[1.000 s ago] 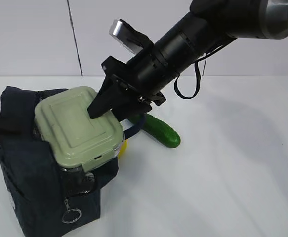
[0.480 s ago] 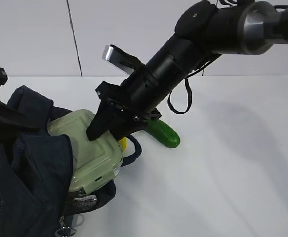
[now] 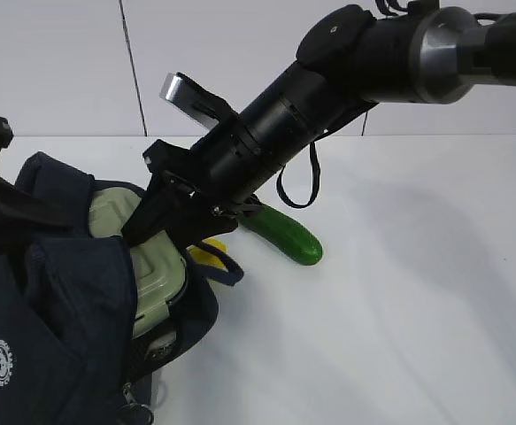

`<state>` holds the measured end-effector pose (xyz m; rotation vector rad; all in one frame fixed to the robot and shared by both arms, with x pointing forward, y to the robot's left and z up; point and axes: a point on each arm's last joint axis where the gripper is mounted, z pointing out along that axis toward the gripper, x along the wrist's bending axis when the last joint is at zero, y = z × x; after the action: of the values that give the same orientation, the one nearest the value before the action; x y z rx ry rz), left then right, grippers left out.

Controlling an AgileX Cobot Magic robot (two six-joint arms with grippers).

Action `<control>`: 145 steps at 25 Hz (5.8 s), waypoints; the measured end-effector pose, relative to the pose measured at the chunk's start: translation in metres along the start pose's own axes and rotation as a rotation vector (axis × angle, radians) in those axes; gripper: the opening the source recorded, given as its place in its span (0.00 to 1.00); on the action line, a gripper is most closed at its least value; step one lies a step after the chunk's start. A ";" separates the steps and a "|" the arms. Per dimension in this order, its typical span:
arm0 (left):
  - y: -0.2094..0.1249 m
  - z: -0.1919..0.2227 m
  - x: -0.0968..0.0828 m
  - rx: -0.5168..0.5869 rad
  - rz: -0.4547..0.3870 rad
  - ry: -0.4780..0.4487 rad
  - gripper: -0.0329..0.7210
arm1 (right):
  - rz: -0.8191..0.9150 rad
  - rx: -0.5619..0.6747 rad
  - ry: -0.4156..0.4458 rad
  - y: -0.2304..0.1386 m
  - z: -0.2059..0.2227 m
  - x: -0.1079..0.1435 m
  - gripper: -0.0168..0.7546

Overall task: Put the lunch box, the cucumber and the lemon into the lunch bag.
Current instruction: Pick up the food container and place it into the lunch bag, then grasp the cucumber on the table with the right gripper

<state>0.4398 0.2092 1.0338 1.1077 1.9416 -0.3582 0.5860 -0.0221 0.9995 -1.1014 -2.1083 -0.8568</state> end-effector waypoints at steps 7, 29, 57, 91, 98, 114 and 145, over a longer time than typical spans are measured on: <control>0.001 0.001 0.000 -0.010 0.014 -0.002 0.04 | -0.053 -0.013 -0.001 0.001 0.008 0.007 0.49; 0.001 0.002 -0.001 -0.002 0.008 -0.011 0.04 | -0.139 -0.056 0.039 0.003 0.027 0.022 0.49; -0.005 0.001 -0.009 0.058 0.012 -0.106 0.04 | -0.236 -0.047 0.030 0.002 0.027 0.022 0.49; 0.008 -0.002 0.013 0.036 0.125 0.060 0.04 | -0.323 0.046 0.055 -0.006 0.026 0.024 0.64; 0.020 -0.017 0.025 0.002 0.119 0.108 0.04 | -0.418 0.006 0.040 0.011 0.009 0.041 0.64; 0.025 -0.021 0.033 -0.009 0.150 0.164 0.04 | -0.454 0.061 -0.487 0.034 -0.052 0.018 0.64; 0.027 -0.026 0.039 0.004 0.150 0.186 0.04 | -0.601 0.165 -0.666 0.046 -0.044 -0.097 0.72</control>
<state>0.4387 0.2622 1.0227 1.3202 2.0027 -0.1829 0.6808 -0.0800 0.9662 -0.7184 -3.0968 -0.5848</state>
